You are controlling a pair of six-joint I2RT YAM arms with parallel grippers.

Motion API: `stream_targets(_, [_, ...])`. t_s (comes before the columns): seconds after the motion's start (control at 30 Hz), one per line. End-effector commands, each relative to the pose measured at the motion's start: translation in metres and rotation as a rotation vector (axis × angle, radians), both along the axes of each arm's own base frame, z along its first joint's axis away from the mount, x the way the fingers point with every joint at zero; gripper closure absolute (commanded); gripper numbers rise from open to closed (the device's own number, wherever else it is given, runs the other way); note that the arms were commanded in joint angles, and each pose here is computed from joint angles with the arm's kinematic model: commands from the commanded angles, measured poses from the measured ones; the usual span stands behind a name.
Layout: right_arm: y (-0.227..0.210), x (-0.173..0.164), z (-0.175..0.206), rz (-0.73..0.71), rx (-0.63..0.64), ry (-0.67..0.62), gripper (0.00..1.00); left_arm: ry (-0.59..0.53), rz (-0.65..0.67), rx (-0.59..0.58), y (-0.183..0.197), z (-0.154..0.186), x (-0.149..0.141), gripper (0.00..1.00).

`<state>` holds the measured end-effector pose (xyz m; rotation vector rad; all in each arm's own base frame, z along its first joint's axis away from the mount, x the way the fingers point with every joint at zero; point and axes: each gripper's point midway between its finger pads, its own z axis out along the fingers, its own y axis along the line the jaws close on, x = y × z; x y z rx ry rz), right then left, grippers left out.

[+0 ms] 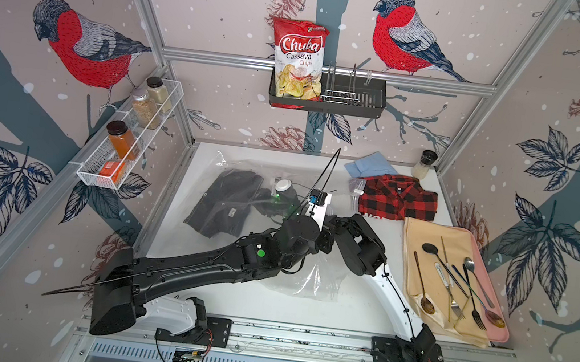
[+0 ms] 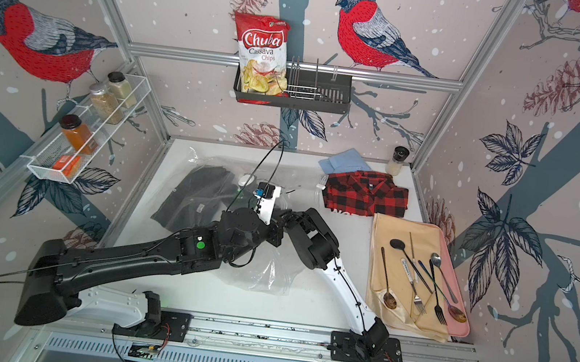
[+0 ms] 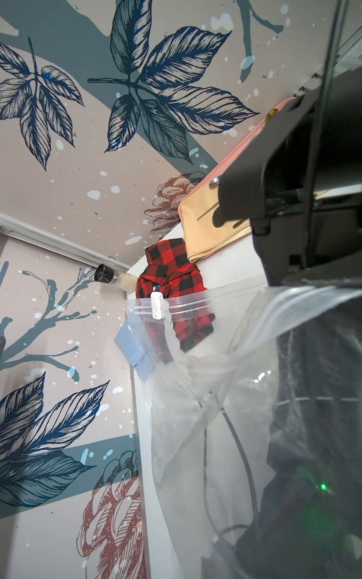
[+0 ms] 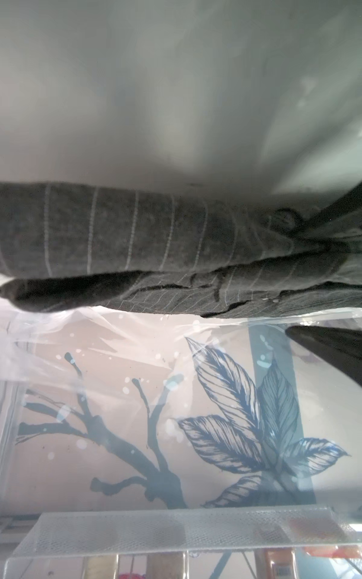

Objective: Place the folded shirt into the vacuum bag
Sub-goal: Place the shirt in the vacuum bag.

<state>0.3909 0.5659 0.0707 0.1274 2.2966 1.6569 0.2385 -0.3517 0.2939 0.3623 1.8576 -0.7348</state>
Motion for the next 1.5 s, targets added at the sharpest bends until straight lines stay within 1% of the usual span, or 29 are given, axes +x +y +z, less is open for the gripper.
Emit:
stream_targets(0.0, [-0.015,-0.012,-0.008,0.045,-0.081,0.006,0.51,-0.028,0.041,-0.03,0.005,0.01,0.006,1.0])
stream_targets(0.03, [-0.021,-0.016,-0.008,0.054,-0.091,0.008,0.5,-0.03,0.049,-0.026,0.006,0.009,0.008,1.0])
stream_targets(0.07, [-0.027,-0.02,-0.008,0.063,-0.101,0.011,0.49,-0.023,0.061,-0.002,0.009,-0.001,0.009,1.0])
stream_targets(0.13, [-0.039,-0.029,-0.011,0.087,-0.126,0.014,0.48,-0.021,0.08,0.01,0.014,-0.007,0.013,1.0])
stream_targets(0.3, [-0.086,-0.049,-0.012,0.09,-0.173,0.004,0.45,-0.014,0.113,0.035,0.022,-0.018,0.02,1.0])
stream_targets(0.4, [-0.109,-0.06,-0.005,0.092,-0.179,-0.022,0.43,-0.009,0.127,0.048,0.026,-0.024,0.024,1.0])
stream_targets(0.63, [-0.146,-0.085,0.009,0.111,-0.169,-0.066,0.4,0.012,0.148,0.078,0.029,-0.041,0.033,1.0])
stream_targets(0.87, [-0.181,-0.096,0.02,0.084,-0.154,-0.081,0.39,0.043,0.153,0.106,0.028,-0.062,0.041,1.0])
stream_targets(1.23, [-0.216,-0.103,0.057,0.055,-0.011,-0.129,0.35,0.064,0.148,0.135,0.023,-0.079,0.049,1.0])
stream_targets(1.33, [-0.231,-0.104,0.06,0.029,-0.019,-0.133,0.35,0.068,0.156,0.144,0.024,-0.082,0.052,1.0])
stream_targets(1.47, [-0.251,-0.107,0.061,-0.011,-0.075,-0.159,0.35,0.072,0.18,0.172,0.024,-0.086,0.057,1.0])
